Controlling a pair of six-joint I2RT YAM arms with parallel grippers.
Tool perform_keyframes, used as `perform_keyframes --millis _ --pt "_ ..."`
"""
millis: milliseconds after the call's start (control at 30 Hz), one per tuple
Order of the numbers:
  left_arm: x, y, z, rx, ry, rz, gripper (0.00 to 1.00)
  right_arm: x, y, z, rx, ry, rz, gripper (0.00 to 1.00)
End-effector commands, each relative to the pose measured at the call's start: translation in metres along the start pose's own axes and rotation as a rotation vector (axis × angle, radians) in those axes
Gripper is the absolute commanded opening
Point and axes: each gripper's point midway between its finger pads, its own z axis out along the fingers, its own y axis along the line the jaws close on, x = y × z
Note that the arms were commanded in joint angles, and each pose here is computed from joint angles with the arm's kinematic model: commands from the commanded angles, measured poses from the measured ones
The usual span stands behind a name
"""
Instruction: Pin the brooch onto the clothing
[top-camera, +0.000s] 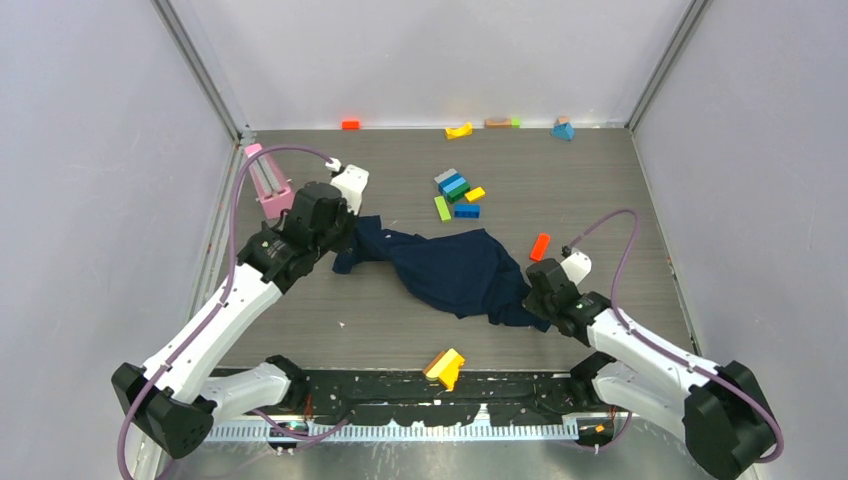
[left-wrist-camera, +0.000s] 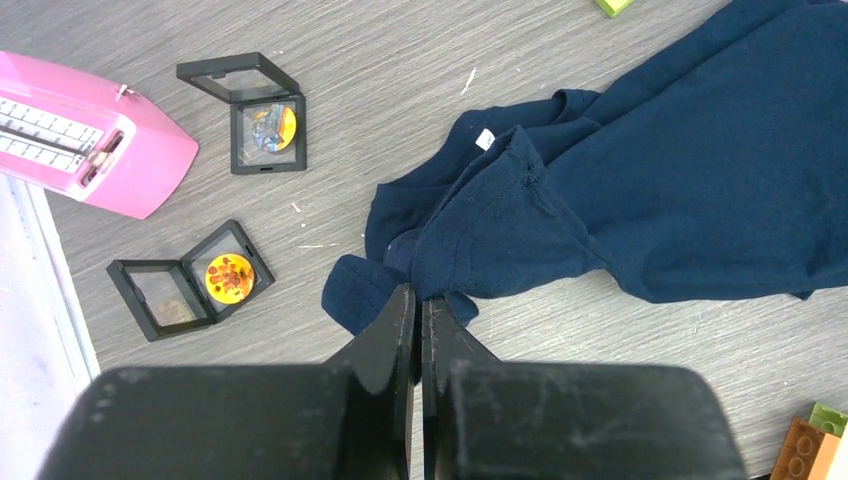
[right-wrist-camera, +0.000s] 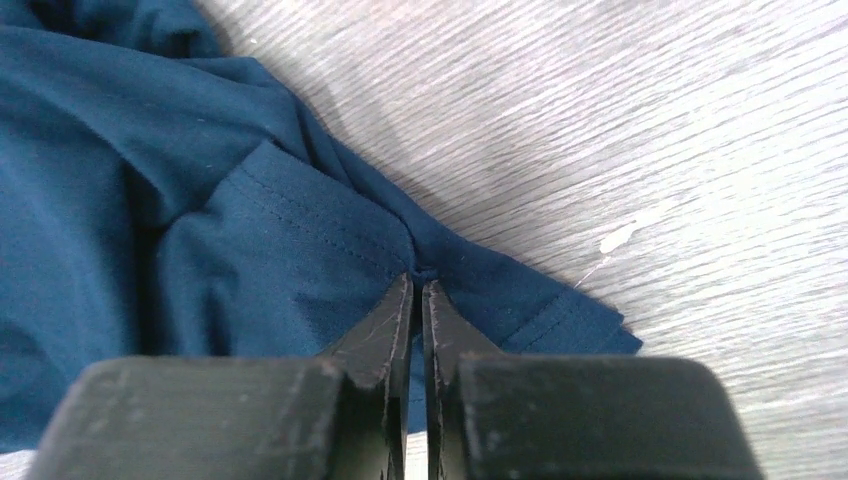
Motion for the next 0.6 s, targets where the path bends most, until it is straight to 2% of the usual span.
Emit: perform_keyframes --millis 0,267,400,567 --pt "-0.018 0.010 -0.007 -0.047 -0.091 -0.035 0.00 -0.043 0.018 -0.025 -0.035 -0.124 -0.008 0.09" --pt "-0.020 0.013 -0.009 -0.062 -0.106 -0.046 0.00 -0.086 0.021 -0.057 -0.007 -0.236 -0.084 0.08" --pt "-0.020 0.012 -0.009 -0.059 -0.104 -0.048 0.00 -0.084 0.018 -0.055 0.006 -0.233 -0.091 0.01" --pt "-0.018 0.014 -0.004 -0.076 -0.093 -0.068 0.00 -0.076 0.018 -0.040 -0.001 -0.236 -0.077 0.01"
